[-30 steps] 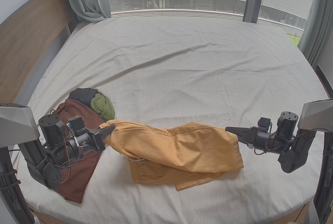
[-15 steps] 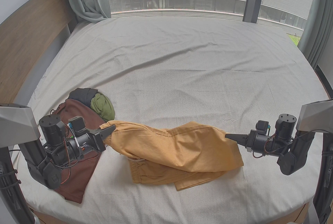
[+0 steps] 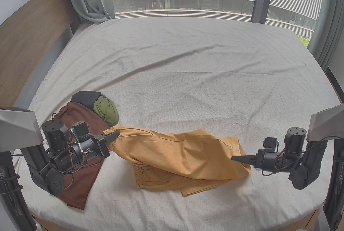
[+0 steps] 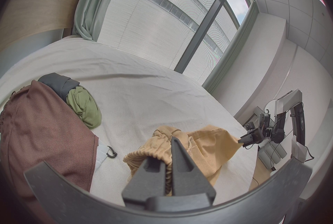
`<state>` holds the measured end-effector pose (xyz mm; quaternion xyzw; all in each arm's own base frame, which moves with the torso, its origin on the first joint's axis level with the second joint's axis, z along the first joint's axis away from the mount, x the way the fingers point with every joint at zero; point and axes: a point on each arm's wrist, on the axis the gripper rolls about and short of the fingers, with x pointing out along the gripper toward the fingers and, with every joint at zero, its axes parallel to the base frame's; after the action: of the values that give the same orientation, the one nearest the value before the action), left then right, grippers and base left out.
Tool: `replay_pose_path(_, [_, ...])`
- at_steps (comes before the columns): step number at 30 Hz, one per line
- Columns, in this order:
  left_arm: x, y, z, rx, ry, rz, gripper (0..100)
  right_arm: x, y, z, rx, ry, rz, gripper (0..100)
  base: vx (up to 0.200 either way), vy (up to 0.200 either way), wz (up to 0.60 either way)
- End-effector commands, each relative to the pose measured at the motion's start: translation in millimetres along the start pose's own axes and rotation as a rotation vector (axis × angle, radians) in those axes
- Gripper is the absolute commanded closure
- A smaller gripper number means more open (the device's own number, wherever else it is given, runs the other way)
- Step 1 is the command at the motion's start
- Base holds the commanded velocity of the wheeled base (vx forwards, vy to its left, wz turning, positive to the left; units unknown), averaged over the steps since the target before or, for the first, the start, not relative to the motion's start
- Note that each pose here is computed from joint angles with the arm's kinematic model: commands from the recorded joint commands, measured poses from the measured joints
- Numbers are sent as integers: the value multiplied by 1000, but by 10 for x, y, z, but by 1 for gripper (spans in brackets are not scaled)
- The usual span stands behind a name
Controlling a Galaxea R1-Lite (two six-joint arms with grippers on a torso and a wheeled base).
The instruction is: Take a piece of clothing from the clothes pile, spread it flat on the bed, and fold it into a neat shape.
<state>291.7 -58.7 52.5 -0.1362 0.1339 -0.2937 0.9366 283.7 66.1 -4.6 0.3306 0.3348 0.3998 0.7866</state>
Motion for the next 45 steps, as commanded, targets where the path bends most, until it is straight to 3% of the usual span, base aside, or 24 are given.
replay_pose_path(1, [3, 10, -6, 0, 0, 3, 100, 66, -124, -199, 21, 68, -23, 100, 0, 0, 0])
replay_pose_path(8, [-7, 18, -16, 12, 4, 7, 100, 123, -195, -273, -11, 95, -27, 100, 0, 0, 0])
replay_pose_path(17, [-16, 19, -39, 22, 14, 8, 100, 177, -224, -132, -51, 49, -17, 100, 0, 0, 0])
replay_pose_path(18, [-16, 19, -39, 22, 14, 8, 100, 179, -224, -128, -52, 48, -17, 0, 0, 0, 0])
replay_pose_path(25, [-18, 18, -42, 22, 15, 8, 100, 194, -233, 46, -81, -9, -7, 0, 0, 0, 0])
replay_pose_path(31, [-15, 6, -48, 22, 18, 4, 100, 156, -250, 248, -57, -75, 0, 0, 0, 0, 0])
replay_pose_path(45, [-18, 8, -43, 22, 16, 5, 100, 370, -111, 327, -97, -107, 15, 0, 0, 0, 0])
